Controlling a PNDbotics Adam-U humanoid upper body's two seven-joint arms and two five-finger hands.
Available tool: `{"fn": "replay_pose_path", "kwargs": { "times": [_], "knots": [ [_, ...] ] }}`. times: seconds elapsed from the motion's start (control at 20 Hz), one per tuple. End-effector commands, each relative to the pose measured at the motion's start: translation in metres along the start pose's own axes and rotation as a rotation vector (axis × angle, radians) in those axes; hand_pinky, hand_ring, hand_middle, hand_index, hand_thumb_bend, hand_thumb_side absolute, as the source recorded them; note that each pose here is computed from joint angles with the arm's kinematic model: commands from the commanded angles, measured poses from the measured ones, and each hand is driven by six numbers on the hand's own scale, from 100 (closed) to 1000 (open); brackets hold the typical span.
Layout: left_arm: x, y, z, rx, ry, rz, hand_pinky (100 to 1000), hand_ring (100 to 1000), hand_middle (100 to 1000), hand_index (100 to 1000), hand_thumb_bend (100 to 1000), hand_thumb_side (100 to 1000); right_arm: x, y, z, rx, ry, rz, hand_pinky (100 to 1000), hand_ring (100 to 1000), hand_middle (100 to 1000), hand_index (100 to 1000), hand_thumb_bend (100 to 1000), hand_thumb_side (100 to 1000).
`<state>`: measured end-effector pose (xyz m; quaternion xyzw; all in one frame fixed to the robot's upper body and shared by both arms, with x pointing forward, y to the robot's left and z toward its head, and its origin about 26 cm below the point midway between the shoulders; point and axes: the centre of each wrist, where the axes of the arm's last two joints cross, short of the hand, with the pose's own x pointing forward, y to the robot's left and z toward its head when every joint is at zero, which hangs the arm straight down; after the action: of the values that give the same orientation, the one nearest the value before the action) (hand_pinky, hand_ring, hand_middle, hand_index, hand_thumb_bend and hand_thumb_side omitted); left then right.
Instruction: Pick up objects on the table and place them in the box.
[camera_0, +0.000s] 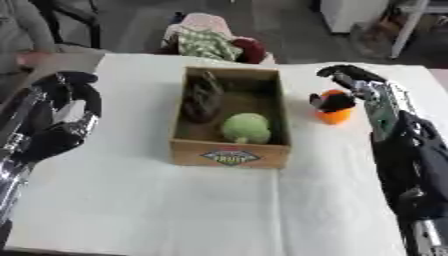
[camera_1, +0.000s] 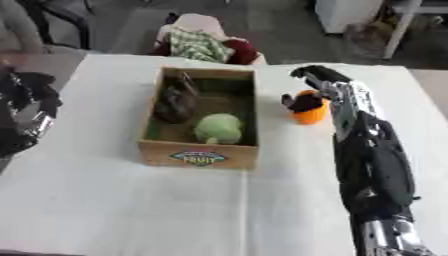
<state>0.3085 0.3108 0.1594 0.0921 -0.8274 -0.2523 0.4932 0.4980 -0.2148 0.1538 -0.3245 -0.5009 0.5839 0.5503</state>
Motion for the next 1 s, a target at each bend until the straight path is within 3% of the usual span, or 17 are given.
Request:
{"fn": "replay_pose_path", "kwargs": {
  "times": [0.05, 0.25, 0.4, 0.6, 0.7, 0.85, 1.0],
  "knots": [
    [0.006, 0.006, -0.002, 0.003, -0.023, -0.027, 799, 603, 555, 758, 154, 192, -0.006, -0.013, 0.003, 0.022, 0.056, 0.054, 858, 930, 923, 950, 241, 483],
    [0.006, 0.006, -0.002, 0.002, -0.022, -0.027, 799, 603, 555, 758, 153, 193, -0.008, -0.009, 0.002, 0.099, 0.112, 0.094, 847, 920, 919, 947, 324, 538],
    [0.006, 0.006, -0.002, 0.001, -0.021, -0.028, 799, 603, 555, 758, 152, 193, -0.01, -0.007, 0.002, 0.133, 0.14, 0.113, 782, 849, 884, 915, 312, 540],
    [0.006, 0.006, -0.002, 0.0, -0.021, -0.028, 799, 603, 555, 758, 152, 193, -0.01, -0.011, 0.004, 0.078, 0.166, 0.126, 535, 573, 821, 842, 100, 467],
    [0.006, 0.006, -0.001, 0.001, -0.021, -0.027, 799, 603, 555, 758, 151, 192, -0.009, -0.013, 0.005, 0.033, 0.168, 0.129, 409, 472, 789, 806, 100, 377],
    [0.005, 0.006, -0.001, 0.002, -0.02, -0.027, 799, 603, 555, 758, 147, 191, -0.008, -0.016, 0.007, -0.061, 0.152, 0.111, 295, 359, 722, 745, 100, 270],
    [0.005, 0.006, -0.001, 0.004, -0.019, -0.026, 799, 603, 556, 758, 146, 192, -0.006, -0.02, 0.008, -0.142, 0.121, 0.09, 231, 296, 670, 719, 100, 237]
  ]
}}
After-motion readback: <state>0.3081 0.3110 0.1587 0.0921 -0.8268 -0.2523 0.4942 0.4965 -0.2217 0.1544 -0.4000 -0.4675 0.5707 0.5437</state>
